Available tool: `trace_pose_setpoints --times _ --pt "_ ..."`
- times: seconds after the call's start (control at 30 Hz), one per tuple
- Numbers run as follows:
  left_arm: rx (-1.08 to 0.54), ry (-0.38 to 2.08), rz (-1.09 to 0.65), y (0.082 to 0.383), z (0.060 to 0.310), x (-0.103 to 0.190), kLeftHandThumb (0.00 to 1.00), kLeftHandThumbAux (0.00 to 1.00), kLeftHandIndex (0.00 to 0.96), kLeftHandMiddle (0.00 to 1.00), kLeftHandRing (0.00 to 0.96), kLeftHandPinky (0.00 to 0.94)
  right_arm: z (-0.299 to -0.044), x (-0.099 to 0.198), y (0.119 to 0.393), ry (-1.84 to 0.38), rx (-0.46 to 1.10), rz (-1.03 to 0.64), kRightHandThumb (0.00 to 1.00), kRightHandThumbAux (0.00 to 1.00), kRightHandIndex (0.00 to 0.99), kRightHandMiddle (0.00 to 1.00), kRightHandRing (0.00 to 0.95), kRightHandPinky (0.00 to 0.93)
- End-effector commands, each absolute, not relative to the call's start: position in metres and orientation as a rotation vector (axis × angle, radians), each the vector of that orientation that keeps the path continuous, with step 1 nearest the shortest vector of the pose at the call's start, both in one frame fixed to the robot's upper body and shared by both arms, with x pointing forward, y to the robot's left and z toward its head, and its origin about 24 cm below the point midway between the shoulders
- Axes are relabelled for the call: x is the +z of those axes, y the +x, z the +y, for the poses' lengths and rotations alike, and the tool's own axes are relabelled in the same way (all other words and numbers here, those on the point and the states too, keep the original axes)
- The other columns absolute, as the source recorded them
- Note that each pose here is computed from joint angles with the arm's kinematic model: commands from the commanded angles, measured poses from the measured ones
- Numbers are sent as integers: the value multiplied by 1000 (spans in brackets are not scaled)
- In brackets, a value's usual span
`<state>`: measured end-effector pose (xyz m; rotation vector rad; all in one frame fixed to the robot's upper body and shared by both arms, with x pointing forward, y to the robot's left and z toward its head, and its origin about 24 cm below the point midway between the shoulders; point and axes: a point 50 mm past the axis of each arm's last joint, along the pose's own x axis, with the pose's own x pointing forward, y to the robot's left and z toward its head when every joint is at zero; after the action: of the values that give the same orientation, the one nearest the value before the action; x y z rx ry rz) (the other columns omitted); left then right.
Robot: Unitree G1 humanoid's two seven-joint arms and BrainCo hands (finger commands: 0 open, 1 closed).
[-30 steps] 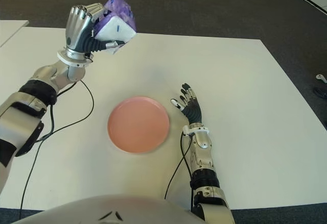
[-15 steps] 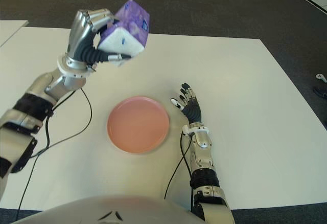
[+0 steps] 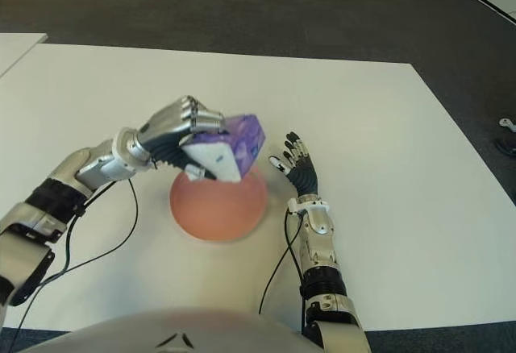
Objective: Put the tissue paper into the plate.
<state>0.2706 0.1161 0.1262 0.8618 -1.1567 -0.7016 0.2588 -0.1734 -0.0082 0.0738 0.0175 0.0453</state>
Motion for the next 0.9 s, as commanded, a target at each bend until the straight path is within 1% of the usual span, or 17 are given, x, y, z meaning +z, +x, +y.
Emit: trace_pose_setpoints --times 0.03,0.23,0.33,0.9 --pt "-857 994 -1015 260 123 93 852 667 402 538 834 819 -175 -48 231 101 13 233 0 722 0 0 0 0" --pt "-965 1130 -937 262 122 90 852 668 399 535 830 801 -175 -48 231 105 10 232 0 722 0 0 0 0" --pt "-994 1184 -906 262 122 86 852 668 399 534 829 795 -175 -48 231 107 9 231 0 722 0 0 0 0" --pt "-1016 1386 -856 261 119 79 853 667 399 537 838 825 -174 -48 231 106 7 224 0 726 0 0 0 0"
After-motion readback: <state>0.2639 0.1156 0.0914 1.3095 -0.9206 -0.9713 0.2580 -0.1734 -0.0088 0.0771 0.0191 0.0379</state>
